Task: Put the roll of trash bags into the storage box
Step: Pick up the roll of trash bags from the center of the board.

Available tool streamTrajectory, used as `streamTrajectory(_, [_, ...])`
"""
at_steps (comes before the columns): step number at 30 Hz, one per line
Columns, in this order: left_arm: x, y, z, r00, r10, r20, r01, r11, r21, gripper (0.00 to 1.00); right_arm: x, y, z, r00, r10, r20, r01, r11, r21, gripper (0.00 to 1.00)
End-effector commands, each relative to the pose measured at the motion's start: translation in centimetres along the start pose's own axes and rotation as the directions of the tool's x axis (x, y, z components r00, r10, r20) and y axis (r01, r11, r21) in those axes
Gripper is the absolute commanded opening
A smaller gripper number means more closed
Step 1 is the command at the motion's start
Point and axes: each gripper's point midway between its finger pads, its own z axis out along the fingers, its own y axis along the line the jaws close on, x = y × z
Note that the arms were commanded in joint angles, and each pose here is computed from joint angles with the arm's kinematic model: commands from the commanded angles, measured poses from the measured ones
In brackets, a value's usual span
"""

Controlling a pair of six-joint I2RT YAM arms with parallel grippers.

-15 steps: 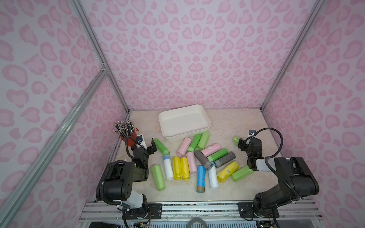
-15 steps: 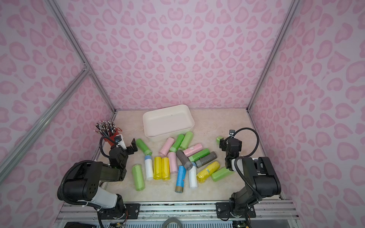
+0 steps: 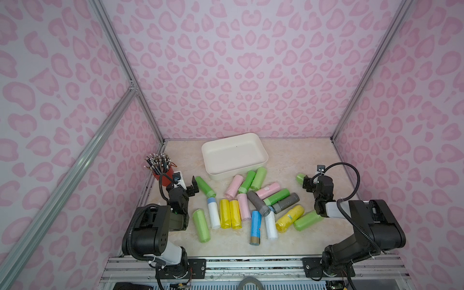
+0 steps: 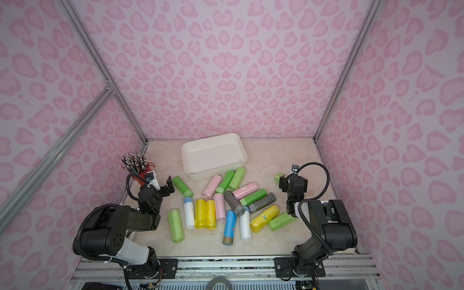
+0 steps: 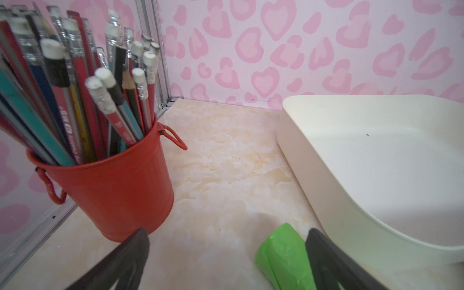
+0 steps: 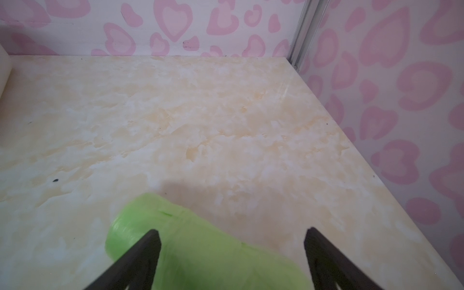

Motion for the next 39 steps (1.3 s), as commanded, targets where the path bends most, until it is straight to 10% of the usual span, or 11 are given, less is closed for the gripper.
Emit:
streamTrajectory(1, [-1.3,-0.2,0.0,0.999,-0.01,0.05,0.009,1.0,0.01,0.99,-0.3,0.1,0.1,1.0,-0.002,0.012,0.002,1.0,-0.006,0.91])
streamTrajectory(21, [-3.1,-0.6,-0.3,0.996,0.052,0.07,-0.047,0.996,-0.073,0.99,-2.4,-0.7,-0.9,0.997,-0.004,-0.077,0.009,0.998,0.063,0.91])
streamTrajectory(29, [-5.7,-8.8,1.1,0.955,0.292,-0.048,-0.295,0.951,-0.088,0.99,-4.1,-1.9,-3.0,0.967,0.205,-0.153,-0.184,0.973,0.141,0.91])
streamTrajectory(39, [-2.3,-15.2,-0.7,0.939,0.267,-0.217,-0.269,0.963,0.018,0.99,-3.0,0.9,-7.5,0.877,0.25,-0.41,-0.262,0.965,0.027,0.91])
